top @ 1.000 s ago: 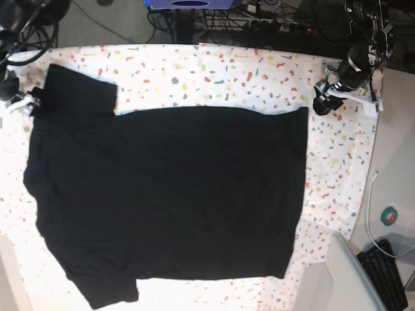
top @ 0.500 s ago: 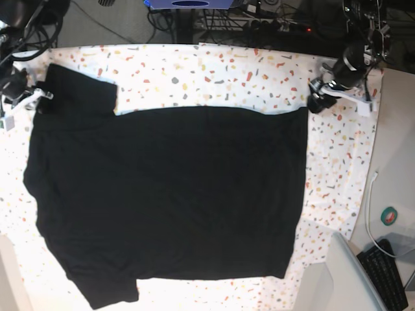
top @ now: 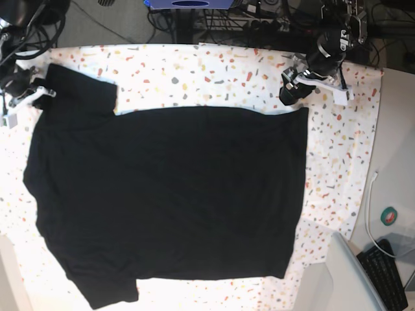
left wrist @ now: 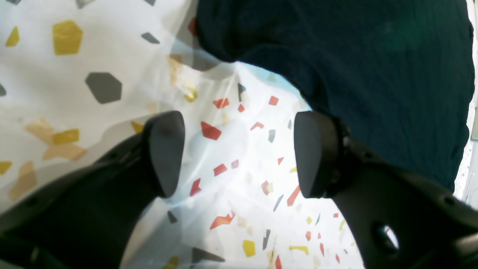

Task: Layout the t-shirt on the table in an organized manner, then fold the t-shirt properly
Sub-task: 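Grasp the collar edge with both grippers and lift it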

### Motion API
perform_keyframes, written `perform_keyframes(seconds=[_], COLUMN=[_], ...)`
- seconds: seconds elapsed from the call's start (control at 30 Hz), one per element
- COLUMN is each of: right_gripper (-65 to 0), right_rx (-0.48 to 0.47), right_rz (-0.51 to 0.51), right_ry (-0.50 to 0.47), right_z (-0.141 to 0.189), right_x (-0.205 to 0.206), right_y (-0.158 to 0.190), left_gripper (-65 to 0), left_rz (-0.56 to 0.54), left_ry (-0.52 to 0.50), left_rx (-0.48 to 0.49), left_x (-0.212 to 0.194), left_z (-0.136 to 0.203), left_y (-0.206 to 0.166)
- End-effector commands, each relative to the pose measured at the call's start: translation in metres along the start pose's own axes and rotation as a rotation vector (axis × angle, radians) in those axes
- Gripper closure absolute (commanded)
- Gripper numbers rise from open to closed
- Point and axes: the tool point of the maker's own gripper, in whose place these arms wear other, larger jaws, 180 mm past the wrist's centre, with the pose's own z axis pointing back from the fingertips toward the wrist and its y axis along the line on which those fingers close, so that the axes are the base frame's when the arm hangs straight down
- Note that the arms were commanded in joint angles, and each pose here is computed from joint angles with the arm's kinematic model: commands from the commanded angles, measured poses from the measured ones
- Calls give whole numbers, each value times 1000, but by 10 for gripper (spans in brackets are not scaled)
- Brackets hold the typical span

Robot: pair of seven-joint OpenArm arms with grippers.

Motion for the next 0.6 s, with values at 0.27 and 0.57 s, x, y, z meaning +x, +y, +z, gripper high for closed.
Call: perform_keyframes(seconds=[0.27, 0.57], right_gripper=[0, 0], right_rx=[-2, -2], right_rz=[20, 21], right_ry=[49, 52], right_z=[1, 1], right_x=[-9, -10], right_y=[-1, -1], left_gripper=[-433, -433], left_rz=[74, 159], left_ry=[-73, -132], left_rx=[-12, 8], left_x=[25, 47], left_z=[-2, -6], left_y=[0, 16])
